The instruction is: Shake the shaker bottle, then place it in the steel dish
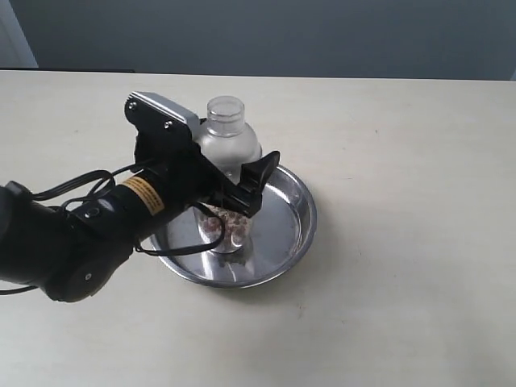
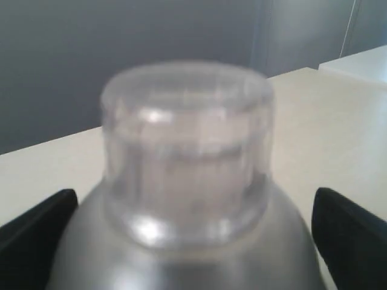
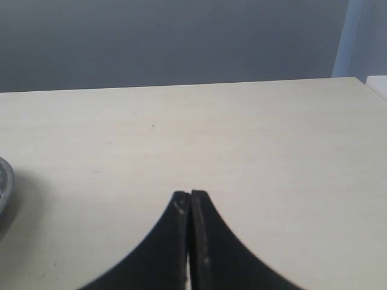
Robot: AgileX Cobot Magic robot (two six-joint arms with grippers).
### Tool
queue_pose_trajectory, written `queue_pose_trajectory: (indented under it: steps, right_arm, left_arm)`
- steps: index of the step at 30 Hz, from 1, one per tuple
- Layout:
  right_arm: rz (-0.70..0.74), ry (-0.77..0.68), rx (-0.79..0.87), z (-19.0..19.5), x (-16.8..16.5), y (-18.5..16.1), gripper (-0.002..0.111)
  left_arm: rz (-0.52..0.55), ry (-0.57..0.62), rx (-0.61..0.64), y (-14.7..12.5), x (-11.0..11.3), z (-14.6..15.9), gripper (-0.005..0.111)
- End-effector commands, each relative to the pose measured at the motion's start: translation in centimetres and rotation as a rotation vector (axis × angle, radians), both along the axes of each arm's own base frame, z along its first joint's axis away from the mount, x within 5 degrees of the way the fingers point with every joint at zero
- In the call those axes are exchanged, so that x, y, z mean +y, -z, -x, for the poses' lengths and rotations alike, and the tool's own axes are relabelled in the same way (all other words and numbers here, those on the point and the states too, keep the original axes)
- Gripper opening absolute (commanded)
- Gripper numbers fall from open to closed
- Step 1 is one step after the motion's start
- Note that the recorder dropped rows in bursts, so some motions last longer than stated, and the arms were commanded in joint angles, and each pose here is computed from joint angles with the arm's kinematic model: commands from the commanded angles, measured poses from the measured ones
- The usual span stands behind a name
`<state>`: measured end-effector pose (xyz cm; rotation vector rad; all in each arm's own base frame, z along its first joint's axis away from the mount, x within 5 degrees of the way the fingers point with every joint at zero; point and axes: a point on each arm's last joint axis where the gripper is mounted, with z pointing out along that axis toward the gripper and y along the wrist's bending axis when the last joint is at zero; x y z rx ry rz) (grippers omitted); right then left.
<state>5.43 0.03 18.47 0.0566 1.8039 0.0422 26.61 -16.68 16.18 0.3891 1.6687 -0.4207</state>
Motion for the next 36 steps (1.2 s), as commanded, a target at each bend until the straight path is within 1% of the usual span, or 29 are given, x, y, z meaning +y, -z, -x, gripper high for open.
queue_pose_trajectory:
  steps: [1,5,7,9,12,13,14,15,16,17,18,20,21,23,25,27,28,31,33,36]
  right_arm:
    - [0.004,-0.003,-0.015,0.0,0.0,-0.1,-0.001]
    - [0.004,-0.003,-0.015,0.0,0.0,-0.1,-0.001]
    - [0.004,-0.003,-0.015,0.0,0.0,-0.1,-0.001]
    - [0.004,-0.003,-0.015,0.0,0.0,-0.1,-0.001]
    - [0.004,-0.003,-0.015,0.0,0.0,-0.1,-0.001]
    - [0.004,-0.003,-0.015,0.0,0.0,-0.1,-0.001]
    - [0.004,-0.003,-0.015,0.0,0.0,-0.1,-0.001]
    - [0.004,-0.003,-0.015,0.0,0.0,-0.1,-0.001]
    - [0.004,-0.003,-0.015,0.0,0.0,-0.1,-0.001]
    - [0.004,-0.003,-0.015,0.0,0.0,-0.1,-0.001]
    - [0.004,-0.003,-0.015,0.0,0.0,-0.1,-0.001]
    - [0.004,-0.003,-0.015,0.0,0.0,-0.1,-0.001]
    - [0.004,-0.003,-0.015,0.0,0.0,-0.1,-0.001]
    - [0.004,-0.003,-0.015,0.0,0.0,-0.1,-0.001]
    - [0.004,-0.003,-0.015,0.0,0.0,-0.1,-0.001]
    - [0.004,-0.003,-0.015,0.0,0.0,-0.1,-0.001]
    - [0.004,-0.003,-0.015,0.0,0.0,-0.1,-0.001]
    - [0.004,-0.003,-0.015,0.0,0.0,-0.1,-0.001]
    - [0.004,-0.003,-0.015,0.0,0.0,-0.1,-0.001]
    - [0.004,-0.003,-0.015,0.0,0.0,-0.1,-0.001]
  left_arm:
    - [-0.007,-0.029,-0.060,-1.8,0.5,0.2,0.097]
    - [-0.032,-0.061,-0.108,-3.9,1.1,0.5,0.097]
    - [-0.045,-0.072,-0.128,-5.1,1.5,0.8,0.094]
    - [-0.048,-0.075,-0.145,-6.0,1.7,1.1,0.087]
    - [-0.049,-0.070,-0.182,-7.7,2.0,1.8,0.064]
    - [-0.033,-0.070,-0.210,-9.1,2.4,2.3,0.045]
    - [-0.033,-0.070,-0.230,-10.0,2.7,2.8,0.032]
    - [-0.029,-0.089,-0.260,-11.2,3.2,3.4,0.016]
    - [-0.032,-0.104,-0.288,-12.2,3.7,3.9,0.004]
    - [-0.041,-0.126,-0.317,-13.4,4.4,4.6,0.001]
    - [-0.025,-0.154,-0.330,-14.5,5.1,5.3,0.001]
    - [0.040,-0.197,-0.301,-16.1,6.5,6.8,0.001]
    - [0.048,-0.206,-0.290,-16.8,7.2,7.6,0.001]
    - [0.034,-0.202,-0.289,-17.4,7.7,8.5,0.001]
    - [-0.035,-0.184,-0.319,-17.8,8.0,9.2,0.001]
    - [-0.115,-0.160,-0.338,-18.0,8.2,9.9,0.001]
    - [-0.133,-0.145,-0.319,-17.9,8.3,10.2,0.001]
    - [-0.038,-0.156,-0.232,-17.8,8.7,10.6,0.001]
    - [-0.036,-0.148,-0.220,-17.7,8.7,10.8,0.001]
    - [-0.062,-0.175,-0.254,-17.1,9.4,11.3,0.001]
